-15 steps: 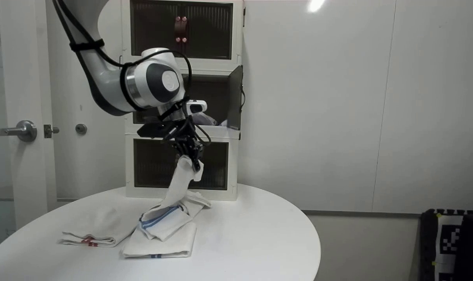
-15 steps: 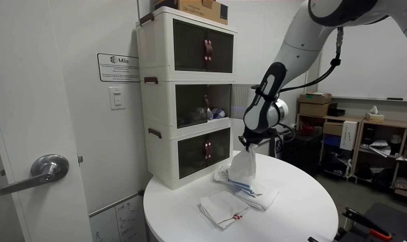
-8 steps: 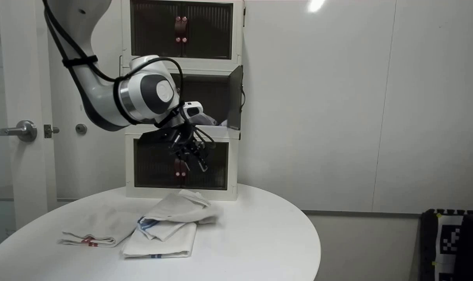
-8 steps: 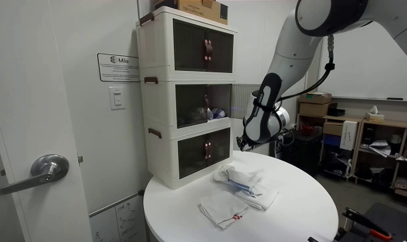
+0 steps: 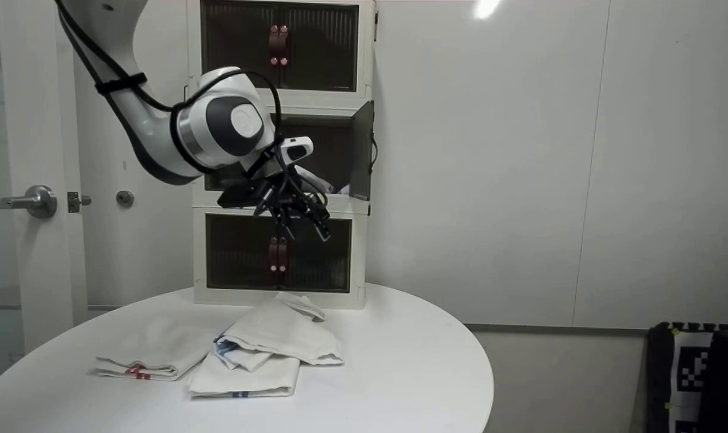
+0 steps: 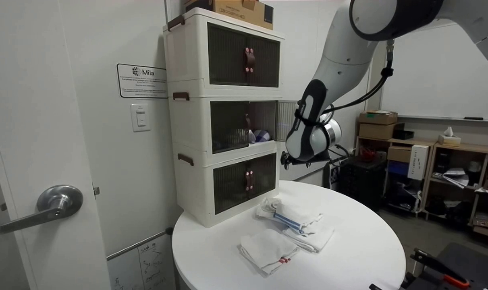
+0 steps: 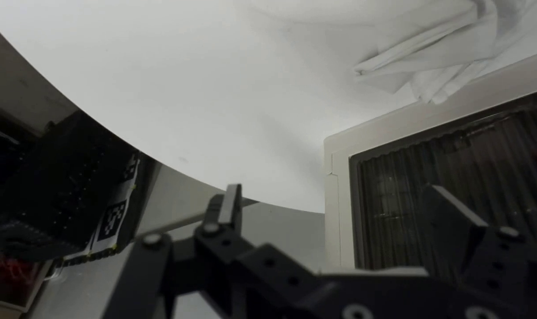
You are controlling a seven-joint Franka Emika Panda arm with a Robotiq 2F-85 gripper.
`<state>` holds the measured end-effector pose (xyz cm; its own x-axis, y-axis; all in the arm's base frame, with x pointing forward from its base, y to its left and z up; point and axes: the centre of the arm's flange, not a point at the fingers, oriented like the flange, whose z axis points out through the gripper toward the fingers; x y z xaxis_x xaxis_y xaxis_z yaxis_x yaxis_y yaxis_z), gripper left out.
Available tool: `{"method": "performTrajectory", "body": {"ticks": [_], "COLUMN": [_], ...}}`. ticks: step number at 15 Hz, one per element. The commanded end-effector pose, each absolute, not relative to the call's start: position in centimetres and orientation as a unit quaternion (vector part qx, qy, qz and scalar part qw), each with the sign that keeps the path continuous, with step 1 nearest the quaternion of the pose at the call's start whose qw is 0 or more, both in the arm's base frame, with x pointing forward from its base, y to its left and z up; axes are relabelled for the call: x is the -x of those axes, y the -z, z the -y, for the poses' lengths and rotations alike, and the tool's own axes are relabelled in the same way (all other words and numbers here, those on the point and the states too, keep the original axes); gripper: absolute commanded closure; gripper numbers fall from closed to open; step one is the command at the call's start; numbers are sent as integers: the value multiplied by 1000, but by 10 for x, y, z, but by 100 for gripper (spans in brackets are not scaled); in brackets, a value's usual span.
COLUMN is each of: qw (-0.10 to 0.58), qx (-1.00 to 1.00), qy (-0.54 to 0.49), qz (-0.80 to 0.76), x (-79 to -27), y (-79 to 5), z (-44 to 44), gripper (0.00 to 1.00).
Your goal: Take the hand towels out of the middle compartment
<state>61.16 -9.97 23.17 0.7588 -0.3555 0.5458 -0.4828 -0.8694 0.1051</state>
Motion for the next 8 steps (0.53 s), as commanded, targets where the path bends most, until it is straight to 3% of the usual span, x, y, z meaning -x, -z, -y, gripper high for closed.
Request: {"method": "performTrajectory", "body": {"ticks": [1, 8], "qw": [67, -35], "qx": [-947, -963], "qy": [-193, -88], "qz": [248, 251], "x": [-608, -587], "y": [-294, -398], "z": [72, 44], "gripper": [0, 0]}}
